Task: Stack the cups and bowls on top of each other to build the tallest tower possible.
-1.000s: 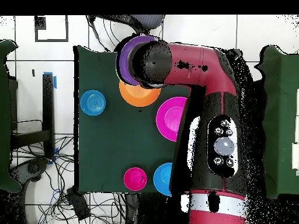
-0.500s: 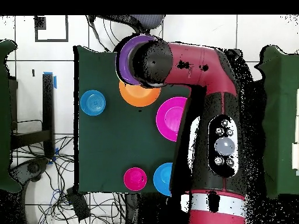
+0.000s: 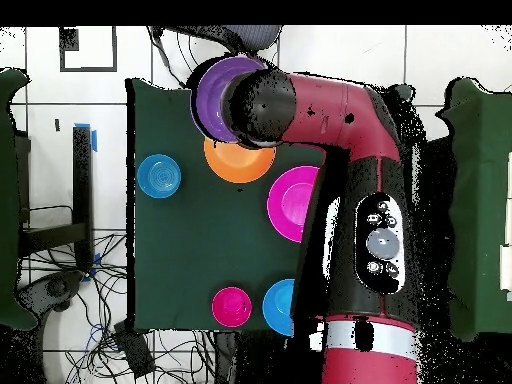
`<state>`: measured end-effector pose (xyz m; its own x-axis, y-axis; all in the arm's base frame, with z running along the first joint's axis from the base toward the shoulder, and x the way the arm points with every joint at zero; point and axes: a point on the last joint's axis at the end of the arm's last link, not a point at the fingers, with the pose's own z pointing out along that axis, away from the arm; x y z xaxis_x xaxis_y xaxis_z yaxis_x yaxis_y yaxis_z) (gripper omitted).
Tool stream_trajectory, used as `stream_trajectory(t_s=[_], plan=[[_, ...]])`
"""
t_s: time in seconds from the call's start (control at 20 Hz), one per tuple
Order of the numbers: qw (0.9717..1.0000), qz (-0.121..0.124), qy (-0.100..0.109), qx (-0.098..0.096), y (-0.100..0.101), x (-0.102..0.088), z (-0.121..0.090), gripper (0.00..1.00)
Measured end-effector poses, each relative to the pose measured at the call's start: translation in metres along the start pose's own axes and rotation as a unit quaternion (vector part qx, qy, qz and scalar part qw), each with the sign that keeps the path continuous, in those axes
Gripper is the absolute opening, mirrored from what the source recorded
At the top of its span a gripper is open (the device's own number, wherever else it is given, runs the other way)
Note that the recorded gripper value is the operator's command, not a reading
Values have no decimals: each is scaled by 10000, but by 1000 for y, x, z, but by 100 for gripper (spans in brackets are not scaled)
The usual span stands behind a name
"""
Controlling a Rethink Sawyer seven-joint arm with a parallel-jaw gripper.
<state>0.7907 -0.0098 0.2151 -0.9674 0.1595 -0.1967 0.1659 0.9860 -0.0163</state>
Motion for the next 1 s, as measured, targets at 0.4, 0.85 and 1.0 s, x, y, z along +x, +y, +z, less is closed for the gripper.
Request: stream_trajectory(t_s=[0.4,0.85,1.0], plan=[[9999,81,-89,-90,2,-4,1,0],[9999,85,-76,-73,1,-3,2,0],[9999,84,-74,-69,1,-3,3,0]])
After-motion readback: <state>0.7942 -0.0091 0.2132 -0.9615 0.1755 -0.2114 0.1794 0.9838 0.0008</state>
